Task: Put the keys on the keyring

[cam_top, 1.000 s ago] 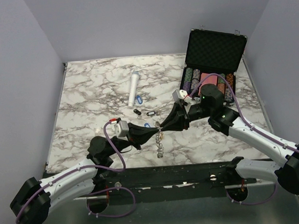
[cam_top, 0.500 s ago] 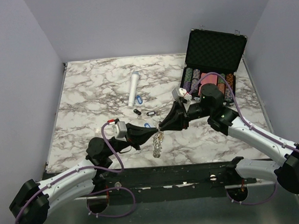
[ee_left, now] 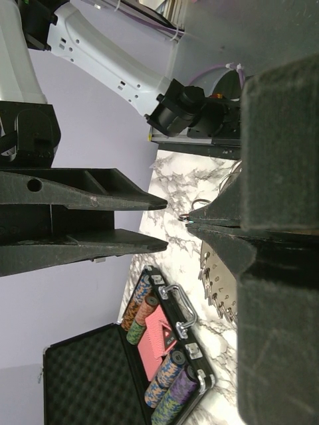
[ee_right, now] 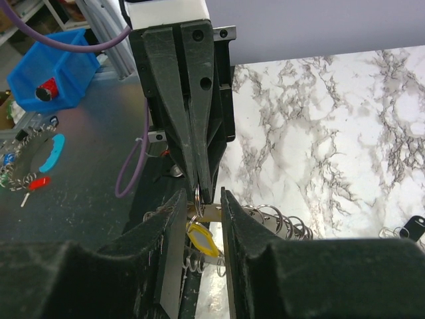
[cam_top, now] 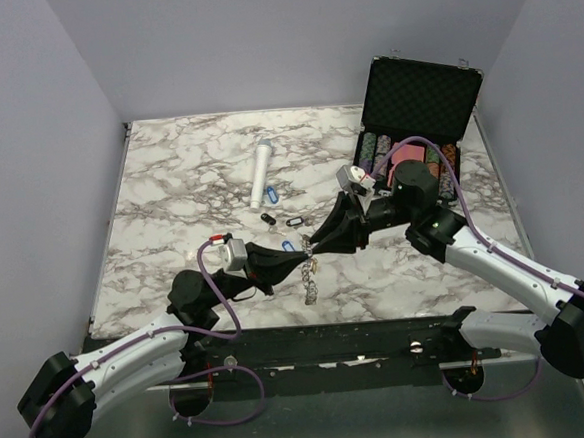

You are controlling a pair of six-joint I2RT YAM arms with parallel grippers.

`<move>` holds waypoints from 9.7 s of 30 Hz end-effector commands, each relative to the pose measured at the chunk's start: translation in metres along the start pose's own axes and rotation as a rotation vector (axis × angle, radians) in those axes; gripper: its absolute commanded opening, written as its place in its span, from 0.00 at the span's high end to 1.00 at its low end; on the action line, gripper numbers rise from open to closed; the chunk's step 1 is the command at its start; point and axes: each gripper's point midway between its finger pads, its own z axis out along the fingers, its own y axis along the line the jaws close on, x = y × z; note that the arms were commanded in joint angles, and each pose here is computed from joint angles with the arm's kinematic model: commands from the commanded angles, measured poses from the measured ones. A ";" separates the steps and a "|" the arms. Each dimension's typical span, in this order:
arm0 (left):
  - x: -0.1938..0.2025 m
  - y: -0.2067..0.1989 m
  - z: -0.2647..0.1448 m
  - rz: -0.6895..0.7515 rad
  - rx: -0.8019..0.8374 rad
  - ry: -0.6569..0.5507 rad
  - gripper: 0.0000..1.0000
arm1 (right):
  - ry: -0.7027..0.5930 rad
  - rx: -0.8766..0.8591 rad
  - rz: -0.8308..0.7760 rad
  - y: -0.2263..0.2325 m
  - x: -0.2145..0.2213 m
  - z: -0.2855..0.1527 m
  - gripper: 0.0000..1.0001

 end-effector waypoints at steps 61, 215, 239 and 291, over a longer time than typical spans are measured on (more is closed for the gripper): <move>-0.014 0.010 -0.002 -0.057 -0.066 -0.123 1.00 | 0.049 -0.005 -0.047 -0.006 0.027 0.012 1.00; -0.047 0.056 0.000 -0.194 -0.307 -0.368 1.00 | 0.359 0.089 0.005 -0.070 0.030 0.007 0.73; -0.061 0.069 -0.002 -0.262 -0.409 -0.440 1.00 | 0.378 0.078 -0.037 -0.067 0.027 0.024 1.00; -0.056 0.003 0.014 -0.053 0.011 -0.287 1.00 | 0.137 -0.133 0.129 -0.002 -0.007 -0.001 0.64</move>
